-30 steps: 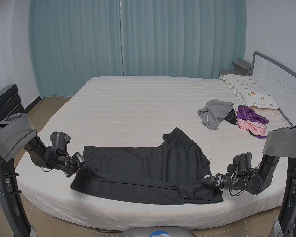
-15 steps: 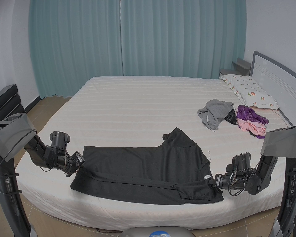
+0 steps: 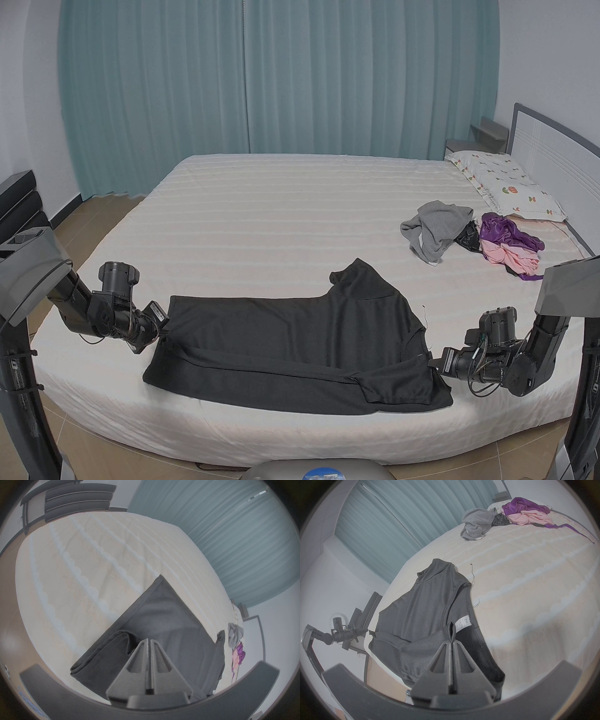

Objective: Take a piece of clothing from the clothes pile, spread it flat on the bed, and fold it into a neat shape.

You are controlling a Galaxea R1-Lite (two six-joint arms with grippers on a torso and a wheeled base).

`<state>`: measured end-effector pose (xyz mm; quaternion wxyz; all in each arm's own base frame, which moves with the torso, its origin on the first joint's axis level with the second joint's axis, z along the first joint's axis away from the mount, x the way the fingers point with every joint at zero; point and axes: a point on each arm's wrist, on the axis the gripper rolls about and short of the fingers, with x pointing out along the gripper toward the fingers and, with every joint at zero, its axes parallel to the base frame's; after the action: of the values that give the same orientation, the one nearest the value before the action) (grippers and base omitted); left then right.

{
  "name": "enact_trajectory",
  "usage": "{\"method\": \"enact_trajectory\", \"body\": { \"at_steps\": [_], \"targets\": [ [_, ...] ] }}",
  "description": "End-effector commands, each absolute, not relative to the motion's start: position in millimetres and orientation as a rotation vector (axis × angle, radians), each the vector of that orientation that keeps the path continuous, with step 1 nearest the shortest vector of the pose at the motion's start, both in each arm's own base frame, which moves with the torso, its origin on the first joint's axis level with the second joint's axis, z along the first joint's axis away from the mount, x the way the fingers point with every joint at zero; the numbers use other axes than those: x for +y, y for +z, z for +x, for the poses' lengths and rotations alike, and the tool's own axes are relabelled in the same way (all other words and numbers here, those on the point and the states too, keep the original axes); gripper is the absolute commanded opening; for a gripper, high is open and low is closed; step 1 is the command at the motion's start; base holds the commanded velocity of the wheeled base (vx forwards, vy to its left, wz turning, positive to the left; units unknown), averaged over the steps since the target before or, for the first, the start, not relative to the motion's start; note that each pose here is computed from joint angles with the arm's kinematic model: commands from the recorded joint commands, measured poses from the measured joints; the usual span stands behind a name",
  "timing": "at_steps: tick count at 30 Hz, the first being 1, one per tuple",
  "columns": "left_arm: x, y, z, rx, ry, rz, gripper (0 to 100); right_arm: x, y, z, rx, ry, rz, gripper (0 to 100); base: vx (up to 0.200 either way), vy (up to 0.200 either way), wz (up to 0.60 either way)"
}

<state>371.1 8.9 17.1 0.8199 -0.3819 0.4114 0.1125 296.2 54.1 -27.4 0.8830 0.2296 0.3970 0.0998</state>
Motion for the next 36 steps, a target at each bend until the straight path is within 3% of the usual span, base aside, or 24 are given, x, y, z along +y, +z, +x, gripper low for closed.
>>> {"method": "enact_trajectory", "body": {
  "at_steps": [1, 12, 13, 22, 27, 36],
  "targets": [
    [12, 17, 378, 0.86, 0.249, -0.837, 0, 53, -27, 295, 0.826, 0.205, 0.48, 0, 0.0, 0.0, 0.0],
    [21, 12, 378, 0.869, 0.27, -0.845, 0, 53, -28, 294, 0.832, 0.204, 0.479, 0, 0.0, 0.0, 0.0],
    [21, 14, 379, 0.865, 0.268, -0.846, 100, 54, -28, 294, 0.833, 0.205, 0.479, 0, 0.0, 0.0, 0.0],
    [20, 15, 377, 0.873, 0.249, -0.853, 100, 54, -28, 294, 0.835, 0.206, 0.48, 0, 0.0, 0.0, 0.0],
    [-1, 13, 380, 0.887, 0.214, -0.817, 100, 55, -28, 295, 0.832, 0.209, 0.478, 0, 0.0, 0.0, 0.0],
    [-20, -9, 387, 0.891, 0.3, -0.721, 100, 55, -30, 293, 0.838, 0.208, 0.477, 0, 0.0, 0.0, 0.0]
  ]
}}
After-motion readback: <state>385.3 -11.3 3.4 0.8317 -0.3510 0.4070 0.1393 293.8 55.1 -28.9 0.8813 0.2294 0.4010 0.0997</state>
